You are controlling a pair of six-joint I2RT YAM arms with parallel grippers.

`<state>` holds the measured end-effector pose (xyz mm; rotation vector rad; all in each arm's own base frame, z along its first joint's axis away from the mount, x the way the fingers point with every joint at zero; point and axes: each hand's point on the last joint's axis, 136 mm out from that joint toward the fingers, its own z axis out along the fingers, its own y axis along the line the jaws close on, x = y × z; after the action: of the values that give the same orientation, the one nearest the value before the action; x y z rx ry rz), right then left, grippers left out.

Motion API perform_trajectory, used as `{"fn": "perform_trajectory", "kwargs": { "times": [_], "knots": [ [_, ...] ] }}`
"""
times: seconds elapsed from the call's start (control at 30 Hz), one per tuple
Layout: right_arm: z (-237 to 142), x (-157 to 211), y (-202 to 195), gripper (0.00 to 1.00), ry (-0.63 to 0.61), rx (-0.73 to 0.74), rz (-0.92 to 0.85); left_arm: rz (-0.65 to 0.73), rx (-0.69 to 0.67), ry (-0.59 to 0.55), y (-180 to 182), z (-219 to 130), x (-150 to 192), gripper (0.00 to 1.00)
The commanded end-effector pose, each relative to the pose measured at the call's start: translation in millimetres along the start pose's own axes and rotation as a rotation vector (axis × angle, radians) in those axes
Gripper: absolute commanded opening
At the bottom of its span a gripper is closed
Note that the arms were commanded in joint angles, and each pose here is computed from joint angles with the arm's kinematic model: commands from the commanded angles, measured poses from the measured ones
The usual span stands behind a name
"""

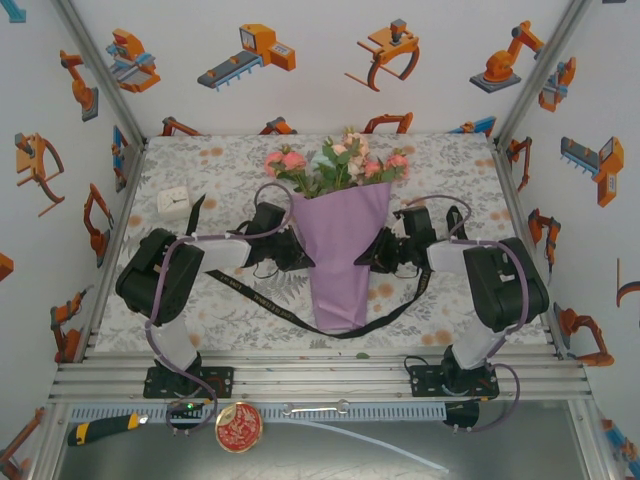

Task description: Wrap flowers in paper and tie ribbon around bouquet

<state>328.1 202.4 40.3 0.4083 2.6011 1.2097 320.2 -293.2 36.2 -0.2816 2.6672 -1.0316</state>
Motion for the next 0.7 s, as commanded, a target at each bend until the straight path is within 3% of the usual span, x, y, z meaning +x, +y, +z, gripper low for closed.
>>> {"fn": "perform_trajectory", "kwargs": {
  "times": [0.0, 0.13, 0.33, 0.67],
  "knots": [
    [-9, -13, 33, 0.18, -0.028, -0.068, -0.032, -0.035, 0.115, -0.017, -32, -15, -9, 0.00],
    [-21, -13, 47, 0.10, -0.038, -0.080, -0.046, -0.054, 0.170, -0.051, -52, -38, -19, 0.00],
    [-36, 4, 49, 0.08, -0.032, -0.061, -0.052, -0.048, 0.082, -0.060, -41, -66, -8, 0.00],
    [-43, 44, 18, 0.10, -0.009, 0.044, -0.056, -0.066, -0.017, 0.015, -3, -55, 35, 0.00]
  ]
}}
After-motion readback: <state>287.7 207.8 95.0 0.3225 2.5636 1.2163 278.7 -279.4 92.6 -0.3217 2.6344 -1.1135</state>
